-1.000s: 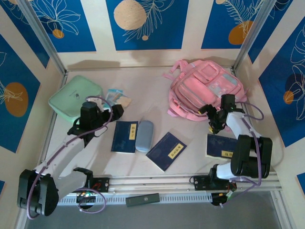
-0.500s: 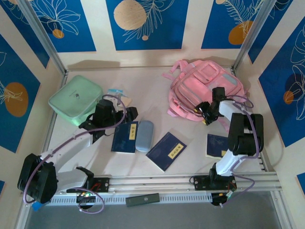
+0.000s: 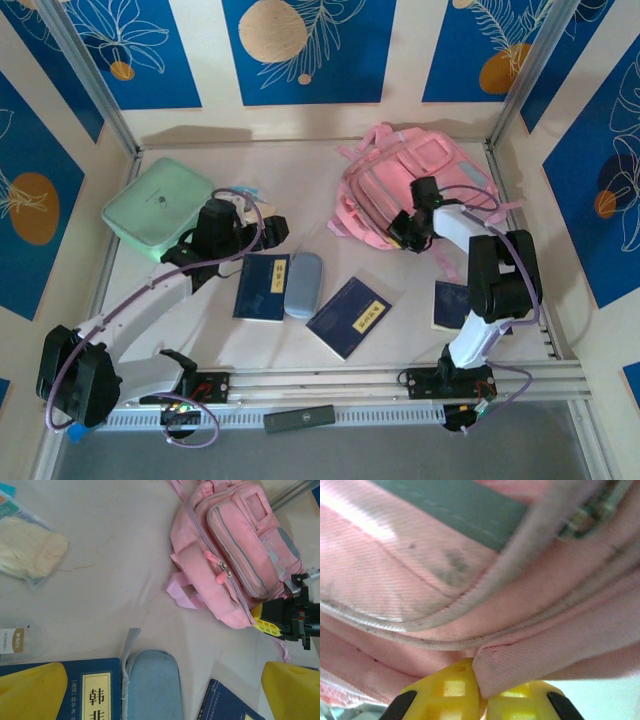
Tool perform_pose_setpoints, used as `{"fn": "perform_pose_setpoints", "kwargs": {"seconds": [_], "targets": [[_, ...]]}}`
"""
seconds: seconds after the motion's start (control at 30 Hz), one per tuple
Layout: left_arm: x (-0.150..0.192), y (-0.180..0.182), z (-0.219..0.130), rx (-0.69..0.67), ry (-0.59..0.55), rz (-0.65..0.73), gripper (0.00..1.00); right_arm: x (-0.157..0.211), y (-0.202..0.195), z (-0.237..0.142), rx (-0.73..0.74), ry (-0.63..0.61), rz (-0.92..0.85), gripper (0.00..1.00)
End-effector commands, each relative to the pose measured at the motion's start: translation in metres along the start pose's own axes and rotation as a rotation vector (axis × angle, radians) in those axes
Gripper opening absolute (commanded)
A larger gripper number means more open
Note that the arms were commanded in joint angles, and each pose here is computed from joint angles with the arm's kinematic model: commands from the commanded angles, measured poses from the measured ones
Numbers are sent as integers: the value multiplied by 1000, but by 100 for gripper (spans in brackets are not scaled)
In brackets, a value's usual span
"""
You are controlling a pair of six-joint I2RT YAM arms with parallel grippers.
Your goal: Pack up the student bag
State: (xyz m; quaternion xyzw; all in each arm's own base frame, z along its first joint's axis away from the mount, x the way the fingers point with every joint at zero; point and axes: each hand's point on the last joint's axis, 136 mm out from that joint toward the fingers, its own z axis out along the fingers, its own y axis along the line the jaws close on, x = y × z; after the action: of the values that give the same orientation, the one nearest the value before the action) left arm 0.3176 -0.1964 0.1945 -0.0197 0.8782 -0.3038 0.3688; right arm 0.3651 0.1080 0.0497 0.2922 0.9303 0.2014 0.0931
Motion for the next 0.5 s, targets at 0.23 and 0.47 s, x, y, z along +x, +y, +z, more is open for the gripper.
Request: {"fn": "perform_pose_setpoints", "kwargs": {"seconds": [0.23, 0.47], "targets": [[-7, -13, -13, -12, 49, 39, 100, 42, 65, -6, -17, 2, -268, 0], [4, -9, 8, -42, 153, 7, 100, 29, 6, -43, 46, -65, -329, 2]]}}
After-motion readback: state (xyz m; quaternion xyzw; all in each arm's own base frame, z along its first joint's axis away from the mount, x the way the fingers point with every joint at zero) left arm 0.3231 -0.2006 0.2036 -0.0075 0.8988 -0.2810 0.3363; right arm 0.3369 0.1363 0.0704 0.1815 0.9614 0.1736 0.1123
